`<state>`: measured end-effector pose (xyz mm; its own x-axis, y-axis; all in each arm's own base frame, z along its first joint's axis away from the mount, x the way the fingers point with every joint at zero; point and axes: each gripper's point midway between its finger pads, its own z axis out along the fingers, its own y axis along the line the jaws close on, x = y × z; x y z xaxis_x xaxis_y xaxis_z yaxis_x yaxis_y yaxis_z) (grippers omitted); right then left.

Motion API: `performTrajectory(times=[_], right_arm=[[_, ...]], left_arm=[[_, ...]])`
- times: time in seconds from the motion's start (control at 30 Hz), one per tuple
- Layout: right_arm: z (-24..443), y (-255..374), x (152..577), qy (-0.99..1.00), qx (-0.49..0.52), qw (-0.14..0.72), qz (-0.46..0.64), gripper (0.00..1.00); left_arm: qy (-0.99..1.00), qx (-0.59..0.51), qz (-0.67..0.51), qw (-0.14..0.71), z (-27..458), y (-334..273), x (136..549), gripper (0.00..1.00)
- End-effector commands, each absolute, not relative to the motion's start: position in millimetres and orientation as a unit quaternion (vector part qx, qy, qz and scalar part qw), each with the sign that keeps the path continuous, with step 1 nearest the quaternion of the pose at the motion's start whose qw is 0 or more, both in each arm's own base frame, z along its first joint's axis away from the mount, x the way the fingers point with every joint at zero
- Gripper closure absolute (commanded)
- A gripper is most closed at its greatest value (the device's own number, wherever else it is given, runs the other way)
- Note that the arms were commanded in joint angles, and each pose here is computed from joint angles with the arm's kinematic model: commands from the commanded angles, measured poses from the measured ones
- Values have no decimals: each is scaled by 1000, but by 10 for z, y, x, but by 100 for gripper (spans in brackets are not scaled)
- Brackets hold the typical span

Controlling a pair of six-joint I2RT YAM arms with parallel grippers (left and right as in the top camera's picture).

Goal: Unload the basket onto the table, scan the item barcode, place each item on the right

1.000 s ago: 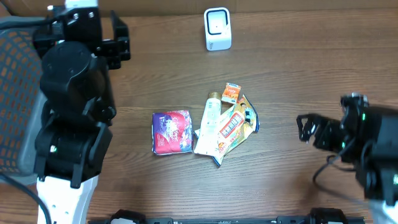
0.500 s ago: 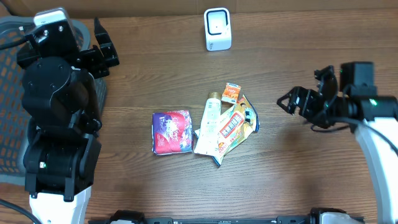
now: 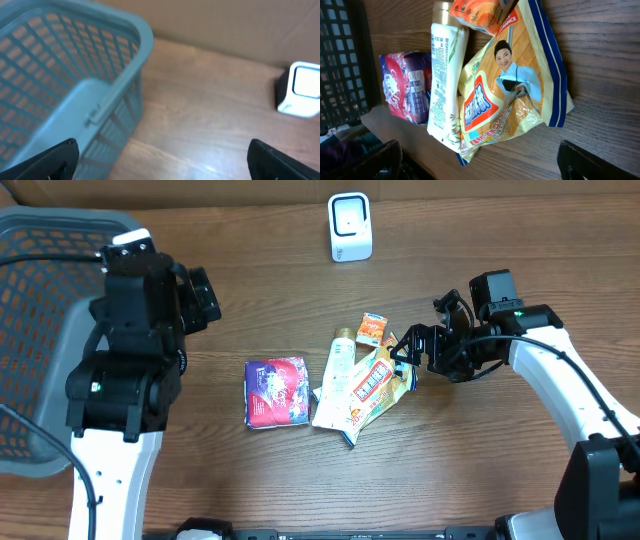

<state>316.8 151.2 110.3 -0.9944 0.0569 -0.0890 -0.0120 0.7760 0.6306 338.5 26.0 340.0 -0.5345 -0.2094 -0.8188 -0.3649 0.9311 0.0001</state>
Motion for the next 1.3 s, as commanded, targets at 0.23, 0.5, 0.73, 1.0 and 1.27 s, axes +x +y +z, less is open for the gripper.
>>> performTrajectory(times=[0.23,0.5,0.73,1.0,1.27], right_arm=[[539,1224,2966,950,180,-2,257,0],[346,1398,2889,937,133,17,324,0],[325,1440,2946,936,76,56,340,7],[357,1405,3174,937,52,114,327,36],[374,1413,3213,936,27,131,326,38]], left_arm=[[892,-172,42,416,3212,132,3331,0],[905,-169,51,386,3097,143,3216,0],[917,-172,37,358,2992,95,3117,0],[938,-144,-28,314,2847,-177,3031,0],[960,-117,-86,241,2564,-547,3031,0]])
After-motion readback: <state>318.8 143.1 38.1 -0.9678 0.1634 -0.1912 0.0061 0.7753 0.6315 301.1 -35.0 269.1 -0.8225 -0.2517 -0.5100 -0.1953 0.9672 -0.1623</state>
